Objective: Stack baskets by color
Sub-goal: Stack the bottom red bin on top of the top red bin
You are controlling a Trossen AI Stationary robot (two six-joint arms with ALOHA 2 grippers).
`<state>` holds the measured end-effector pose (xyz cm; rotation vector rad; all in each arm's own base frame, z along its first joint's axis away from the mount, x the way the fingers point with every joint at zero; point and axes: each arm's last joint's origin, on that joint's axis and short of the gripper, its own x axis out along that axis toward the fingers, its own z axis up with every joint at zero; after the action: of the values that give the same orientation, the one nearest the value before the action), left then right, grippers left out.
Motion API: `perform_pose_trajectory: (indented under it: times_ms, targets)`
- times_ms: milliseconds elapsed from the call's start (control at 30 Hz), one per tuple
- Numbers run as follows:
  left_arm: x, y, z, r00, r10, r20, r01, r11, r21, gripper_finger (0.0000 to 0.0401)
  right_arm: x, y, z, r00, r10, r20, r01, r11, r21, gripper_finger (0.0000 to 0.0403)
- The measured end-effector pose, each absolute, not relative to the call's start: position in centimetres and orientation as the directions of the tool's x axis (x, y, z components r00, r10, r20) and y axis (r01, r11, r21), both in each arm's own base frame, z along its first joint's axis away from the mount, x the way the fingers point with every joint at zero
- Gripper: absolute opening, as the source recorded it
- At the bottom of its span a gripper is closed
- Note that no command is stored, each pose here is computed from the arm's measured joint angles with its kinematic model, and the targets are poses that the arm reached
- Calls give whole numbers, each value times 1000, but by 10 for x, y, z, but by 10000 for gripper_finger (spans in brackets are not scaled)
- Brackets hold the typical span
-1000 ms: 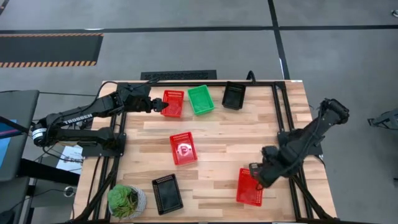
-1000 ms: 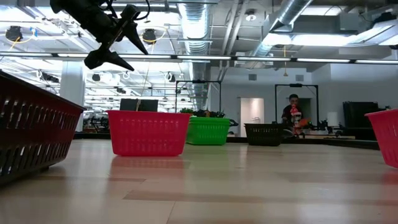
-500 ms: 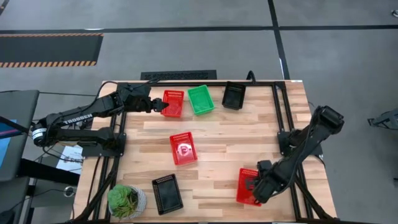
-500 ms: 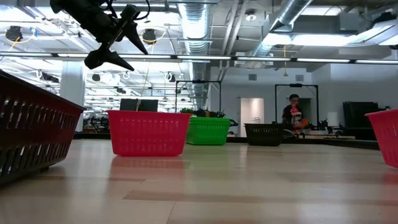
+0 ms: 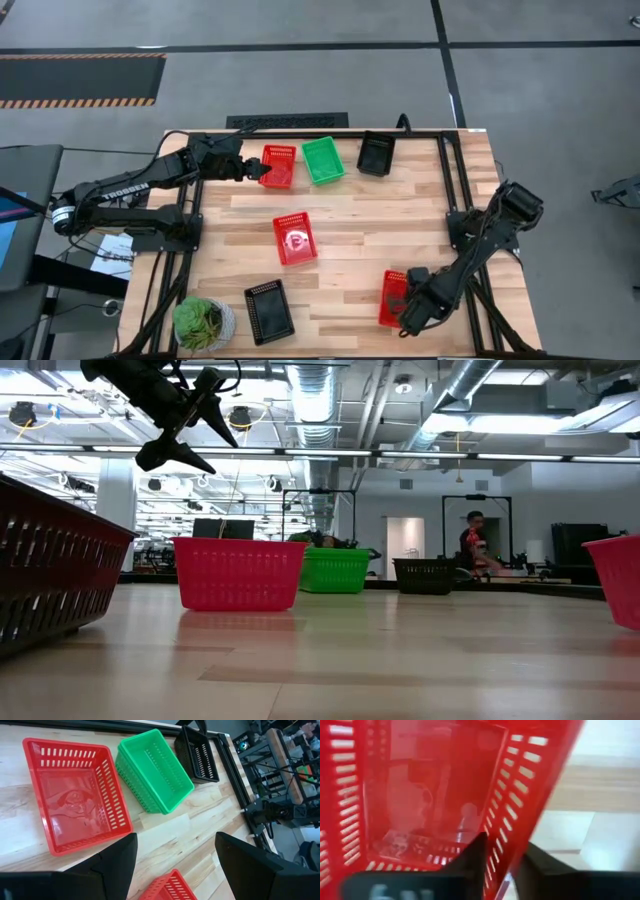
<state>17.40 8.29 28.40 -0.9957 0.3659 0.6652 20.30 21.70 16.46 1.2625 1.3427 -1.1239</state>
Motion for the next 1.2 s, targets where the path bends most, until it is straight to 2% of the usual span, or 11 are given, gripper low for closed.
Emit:
perform_pose_trajectory:
  times_ms: [100, 133, 267, 467, 733, 900, 1067, 1200]
  targets:
    - [174, 83, 284, 748, 345, -567, -664, 372, -649, 256, 203, 216, 166, -21, 131, -991, 999, 49, -15, 25]
    - [174, 83, 284, 748, 345, -568, -664, 374, -647, 256, 204, 214, 167, -18, 130, -991, 999, 51, -12, 15]
    - [174, 83, 284, 748, 345, -567, -664, 376, -646, 256, 204, 200, 181, 2, 105, -994, 999, 42, 6, 12]
    - [173, 84, 284, 746, 349, -567, -666, 390, -635, 256, 199, 149, 226, 63, 27, -998, 997, 47, 65, 8]
    - [162, 93, 290, 741, 402, -538, -669, 370, -644, 256, 210, 66, 267, 268, -77, -960, 959, 115, 259, 5]
    - [145, 95, 301, 739, 473, -480, -660, 362, -658, 256, 238, 21, 271, 420, -136, -897, 903, 165, 397, 5]
    - [129, 95, 310, 737, 528, -422, -643, 355, -679, 256, 280, -18, 274, 609, -184, -772, 789, 244, 564, 4]
    - [121, 94, 314, 732, 553, -399, -638, 350, -686, 256, 313, -46, 282, 692, -199, -694, 715, 320, 622, 4]
